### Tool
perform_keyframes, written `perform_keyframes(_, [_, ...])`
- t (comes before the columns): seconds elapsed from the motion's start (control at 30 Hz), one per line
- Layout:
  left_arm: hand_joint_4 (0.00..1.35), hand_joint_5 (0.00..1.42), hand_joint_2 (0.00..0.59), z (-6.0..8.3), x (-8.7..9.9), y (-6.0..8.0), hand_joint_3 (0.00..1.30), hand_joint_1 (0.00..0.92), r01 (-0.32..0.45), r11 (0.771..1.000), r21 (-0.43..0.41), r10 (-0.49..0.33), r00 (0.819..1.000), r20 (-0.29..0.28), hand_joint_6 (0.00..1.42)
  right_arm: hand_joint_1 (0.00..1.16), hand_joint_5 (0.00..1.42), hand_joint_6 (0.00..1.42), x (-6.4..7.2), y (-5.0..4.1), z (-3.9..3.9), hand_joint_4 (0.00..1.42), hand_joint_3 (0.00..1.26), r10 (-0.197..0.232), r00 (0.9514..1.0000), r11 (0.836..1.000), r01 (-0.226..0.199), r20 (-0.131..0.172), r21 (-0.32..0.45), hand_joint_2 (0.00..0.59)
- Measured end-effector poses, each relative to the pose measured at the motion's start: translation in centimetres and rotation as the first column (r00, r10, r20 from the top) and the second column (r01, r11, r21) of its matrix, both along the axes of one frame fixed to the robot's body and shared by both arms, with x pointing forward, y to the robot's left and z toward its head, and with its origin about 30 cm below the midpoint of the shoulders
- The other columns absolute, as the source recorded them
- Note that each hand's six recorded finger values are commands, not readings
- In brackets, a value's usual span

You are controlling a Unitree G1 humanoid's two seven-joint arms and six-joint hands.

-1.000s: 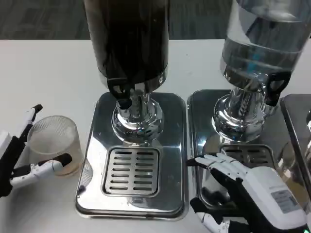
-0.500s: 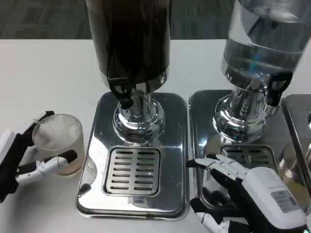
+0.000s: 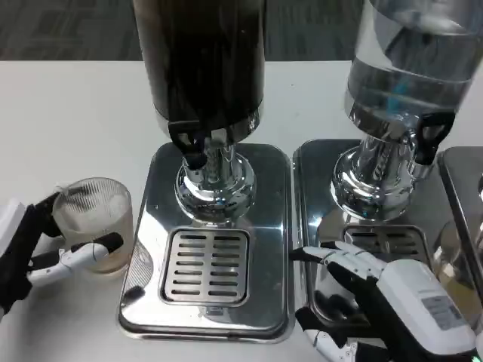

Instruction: Grasp the cup under the faucet to collect the drink, then remove the cup.

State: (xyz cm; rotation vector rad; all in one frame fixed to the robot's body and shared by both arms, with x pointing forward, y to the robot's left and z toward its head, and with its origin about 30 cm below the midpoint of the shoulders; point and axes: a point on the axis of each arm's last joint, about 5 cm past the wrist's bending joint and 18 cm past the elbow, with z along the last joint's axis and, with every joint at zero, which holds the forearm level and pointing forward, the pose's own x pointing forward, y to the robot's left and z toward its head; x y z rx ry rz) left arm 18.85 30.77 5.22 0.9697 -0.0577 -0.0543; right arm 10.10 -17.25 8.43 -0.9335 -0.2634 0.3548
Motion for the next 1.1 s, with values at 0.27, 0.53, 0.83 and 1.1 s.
perform_keyframes(0.27, [0.42, 0.67, 0.206, -0.1, -0.1, -0.2, 0.39, 0.283, -0.001, 1.0, -0.011, 0.001, 1.0, 0.016, 0.64, 0.47, 0.18, 0.29, 0.0, 0.01, 0.01, 0.27, 0.27, 0.001, 1.0, 1.0, -0.001, -0.002, 0.003, 0.387])
perform_keyframes(0.53, [0.44, 0.68, 0.201, -0.4, -0.8, -0.2, 0.4, 0.284, 0.005, 1.0, -0.024, -0.004, 0.999, 0.032, 0.65, 0.47, 0.19, 0.28, 0.3, 0.08, 0.0, 0.27, 0.27, 0.008, 1.0, 1.0, -0.008, -0.003, 0.005, 0.387])
perform_keyframes(0.83, [0.45, 0.69, 0.2, -0.8, -1.8, -0.3, 0.41, 0.291, 0.003, 0.999, -0.044, -0.001, 0.998, 0.059, 0.67, 0.47, 0.19, 0.28, 0.4, 0.03, -0.11, 0.27, 0.27, 0.006, 0.9999, 1.0, -0.006, -0.013, 0.012, 0.391])
perform_keyframes(1.1, [0.47, 0.71, 0.2, -0.7, -2.5, 0.0, 0.43, 0.292, 0.0, 0.998, -0.061, 0.005, 0.995, 0.096, 0.7, 0.48, 0.19, 0.28, 0.4, -0.05, -0.1, 0.28, 0.27, 0.005, 0.9998, 1.0, -0.004, -0.019, 0.02, 0.394])
